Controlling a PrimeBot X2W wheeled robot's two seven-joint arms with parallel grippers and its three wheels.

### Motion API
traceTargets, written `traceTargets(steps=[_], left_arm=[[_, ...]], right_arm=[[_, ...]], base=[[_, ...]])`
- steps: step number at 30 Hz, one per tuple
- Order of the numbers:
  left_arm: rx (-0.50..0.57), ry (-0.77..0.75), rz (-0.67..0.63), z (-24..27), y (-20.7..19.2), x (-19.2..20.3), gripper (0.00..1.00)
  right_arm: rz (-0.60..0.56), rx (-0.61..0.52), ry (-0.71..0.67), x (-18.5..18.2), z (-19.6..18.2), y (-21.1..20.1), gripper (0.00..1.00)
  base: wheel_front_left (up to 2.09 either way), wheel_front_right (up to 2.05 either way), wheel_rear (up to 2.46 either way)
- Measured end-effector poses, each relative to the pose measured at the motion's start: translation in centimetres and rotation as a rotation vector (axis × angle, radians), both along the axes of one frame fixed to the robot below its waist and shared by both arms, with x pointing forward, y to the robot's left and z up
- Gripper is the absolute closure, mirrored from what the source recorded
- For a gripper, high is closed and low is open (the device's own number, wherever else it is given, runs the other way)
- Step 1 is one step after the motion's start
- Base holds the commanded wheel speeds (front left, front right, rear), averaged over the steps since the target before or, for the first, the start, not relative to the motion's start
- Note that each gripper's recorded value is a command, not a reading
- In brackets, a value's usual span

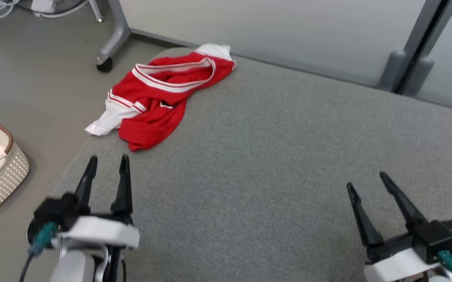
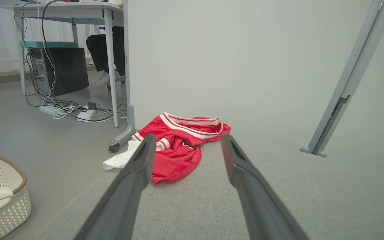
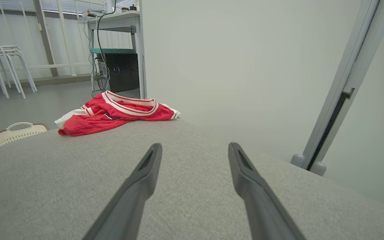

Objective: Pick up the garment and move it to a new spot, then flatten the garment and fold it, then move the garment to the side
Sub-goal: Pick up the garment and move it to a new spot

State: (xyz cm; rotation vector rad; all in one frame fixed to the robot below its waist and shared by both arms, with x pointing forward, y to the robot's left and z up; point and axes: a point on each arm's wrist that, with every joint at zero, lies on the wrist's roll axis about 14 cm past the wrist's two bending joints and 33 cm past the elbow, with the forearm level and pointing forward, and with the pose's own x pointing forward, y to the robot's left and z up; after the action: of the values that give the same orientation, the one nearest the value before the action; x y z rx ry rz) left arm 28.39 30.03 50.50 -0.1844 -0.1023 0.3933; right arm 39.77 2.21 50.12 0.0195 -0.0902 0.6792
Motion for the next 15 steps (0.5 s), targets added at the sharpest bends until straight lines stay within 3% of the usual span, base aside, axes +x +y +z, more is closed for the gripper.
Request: traceTargets(steps=[4, 9, 15], left_arm=[[0.045, 0.068, -0.059, 0.5, 1.7, 7.4, 0.0], [0.049, 0.228, -0.089, -1.3, 4.6, 16.5, 0.0], [-0.006, 0.535, -0.058, -9.5, 7.3, 20.7, 0.0]], right_arm=[[0.014, -0.006, -0.041, 3.6, -0.5, -0.1, 0.0], [0.042, -0.029, -0.02, 7.0, -3.8, -0.4, 0.0], [0.015, -0.029, 0.068, 8.6, -8.3, -2.0, 0.0]], base=[[0.0, 0.0, 0.0], [0.0, 0.0, 0.0], [0.0, 0.0, 0.0]])
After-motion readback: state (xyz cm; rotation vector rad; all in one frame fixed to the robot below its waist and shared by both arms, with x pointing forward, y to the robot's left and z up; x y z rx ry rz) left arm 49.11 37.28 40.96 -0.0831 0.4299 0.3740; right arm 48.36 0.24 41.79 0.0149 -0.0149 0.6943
